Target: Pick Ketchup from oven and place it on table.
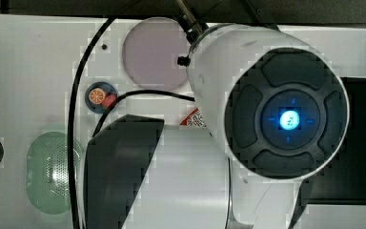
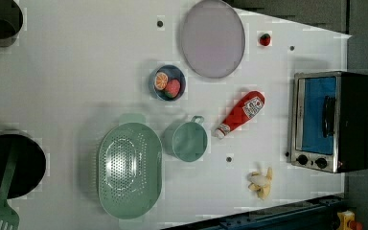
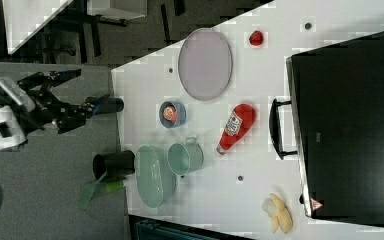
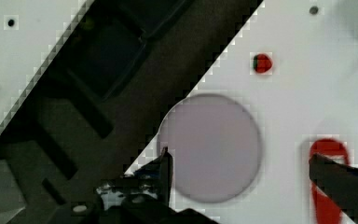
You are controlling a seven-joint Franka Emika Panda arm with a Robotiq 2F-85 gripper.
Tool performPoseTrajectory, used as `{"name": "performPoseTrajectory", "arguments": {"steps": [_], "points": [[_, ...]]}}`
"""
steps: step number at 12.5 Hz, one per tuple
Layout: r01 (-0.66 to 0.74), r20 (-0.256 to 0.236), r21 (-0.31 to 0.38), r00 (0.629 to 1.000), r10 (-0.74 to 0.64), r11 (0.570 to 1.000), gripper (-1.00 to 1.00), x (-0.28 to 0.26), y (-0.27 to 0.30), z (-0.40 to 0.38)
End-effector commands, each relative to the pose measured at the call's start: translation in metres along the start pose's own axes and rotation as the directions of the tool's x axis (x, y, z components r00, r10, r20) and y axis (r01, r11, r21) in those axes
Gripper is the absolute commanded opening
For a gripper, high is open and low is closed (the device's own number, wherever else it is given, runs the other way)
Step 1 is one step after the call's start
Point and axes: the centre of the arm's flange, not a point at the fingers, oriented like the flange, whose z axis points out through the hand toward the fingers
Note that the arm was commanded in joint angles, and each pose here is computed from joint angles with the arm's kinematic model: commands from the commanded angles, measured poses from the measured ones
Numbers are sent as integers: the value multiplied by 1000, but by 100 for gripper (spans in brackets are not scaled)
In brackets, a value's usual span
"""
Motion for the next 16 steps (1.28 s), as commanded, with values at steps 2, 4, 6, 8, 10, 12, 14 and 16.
{"name": "performPoseTrajectory", "arguments": {"steps": [2,4,6,8,10,12,14,16], "points": [[-77,161,-335,977,138,939,100,-17,24,41],[-74,200,-398,966,165,914,100,-24,28,28],[-83,174,-361,972,155,929,100,-19,22,21],[-84,170,-356,973,153,931,100,-18,20,23],[-81,177,-367,972,155,927,100,-19,22,30],[-81,178,-370,972,156,926,100,-19,22,32],[-81,178,-370,972,156,925,100,-19,22,32],[-80,178,-370,972,156,926,100,-19,22,32]]}}
